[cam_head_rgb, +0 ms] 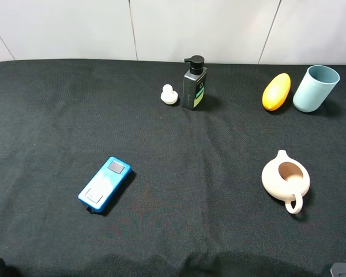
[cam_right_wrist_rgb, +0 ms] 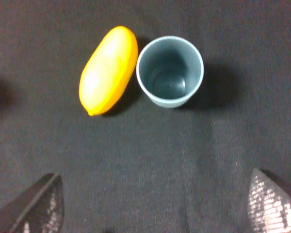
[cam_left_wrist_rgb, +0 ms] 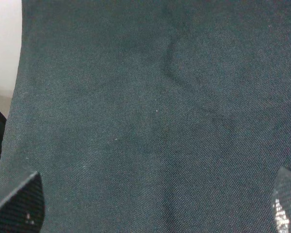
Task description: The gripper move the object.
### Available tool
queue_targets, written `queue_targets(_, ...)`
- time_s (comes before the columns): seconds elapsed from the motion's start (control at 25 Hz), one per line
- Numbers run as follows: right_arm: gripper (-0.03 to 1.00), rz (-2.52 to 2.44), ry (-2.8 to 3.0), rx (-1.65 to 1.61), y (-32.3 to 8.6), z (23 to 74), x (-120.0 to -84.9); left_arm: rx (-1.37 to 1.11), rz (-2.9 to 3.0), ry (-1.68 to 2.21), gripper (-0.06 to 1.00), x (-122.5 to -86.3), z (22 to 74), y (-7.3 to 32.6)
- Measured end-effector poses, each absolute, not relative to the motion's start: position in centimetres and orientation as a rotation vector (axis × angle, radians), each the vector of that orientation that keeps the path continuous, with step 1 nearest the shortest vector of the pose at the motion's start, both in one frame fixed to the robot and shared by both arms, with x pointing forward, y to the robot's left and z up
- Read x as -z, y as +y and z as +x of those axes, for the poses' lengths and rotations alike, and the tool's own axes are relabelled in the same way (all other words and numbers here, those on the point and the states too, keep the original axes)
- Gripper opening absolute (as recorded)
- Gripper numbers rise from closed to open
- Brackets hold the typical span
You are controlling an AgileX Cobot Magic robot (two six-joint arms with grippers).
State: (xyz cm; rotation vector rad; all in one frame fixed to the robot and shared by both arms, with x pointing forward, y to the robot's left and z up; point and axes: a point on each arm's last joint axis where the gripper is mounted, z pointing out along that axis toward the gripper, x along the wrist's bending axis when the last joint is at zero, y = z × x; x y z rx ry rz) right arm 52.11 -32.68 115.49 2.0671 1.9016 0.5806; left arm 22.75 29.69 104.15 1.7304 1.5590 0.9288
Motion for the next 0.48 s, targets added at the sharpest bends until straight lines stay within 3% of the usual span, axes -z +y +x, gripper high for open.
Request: queue_targets(0.48,0.58,2.011,1.859,-0.640,-31.3,42.5,-115.8,-0.929,1.730,1.559,0.99,-104.1,22.8,29.7)
